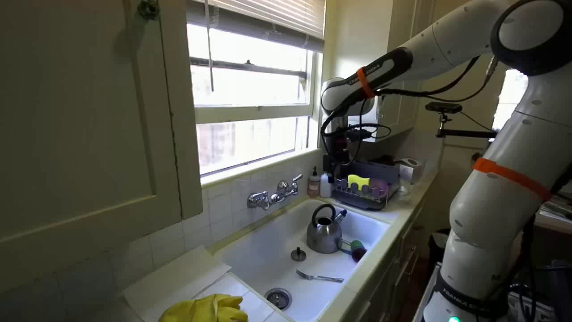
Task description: Move the tea pot lid slightly to the left, place the teapot under the faucet nozzle and open the faucet then close it after the water runs a bit
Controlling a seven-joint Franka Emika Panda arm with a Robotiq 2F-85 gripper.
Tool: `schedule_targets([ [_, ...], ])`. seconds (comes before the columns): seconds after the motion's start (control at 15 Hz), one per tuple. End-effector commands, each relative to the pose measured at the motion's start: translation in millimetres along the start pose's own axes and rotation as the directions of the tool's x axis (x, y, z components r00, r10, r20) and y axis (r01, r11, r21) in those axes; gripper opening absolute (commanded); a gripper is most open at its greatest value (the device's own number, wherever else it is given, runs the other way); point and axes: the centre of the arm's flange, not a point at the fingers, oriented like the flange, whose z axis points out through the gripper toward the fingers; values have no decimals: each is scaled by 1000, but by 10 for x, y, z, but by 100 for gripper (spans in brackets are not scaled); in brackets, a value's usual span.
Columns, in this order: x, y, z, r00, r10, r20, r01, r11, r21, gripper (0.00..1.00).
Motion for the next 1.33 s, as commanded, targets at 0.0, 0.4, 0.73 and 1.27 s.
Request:
schedule_targets([
  [0.0, 0, 0, 0, 1000, 0, 0, 0, 1000, 0, 100],
  [0.4, 0, 0, 0, 1000, 0, 0, 0, 1000, 0, 100],
  [0.73, 0, 0, 0, 1000, 0, 0, 0, 1000, 0, 100],
  [1.27, 473, 414, 1330, 962, 225, -157, -230, 973, -18, 100],
])
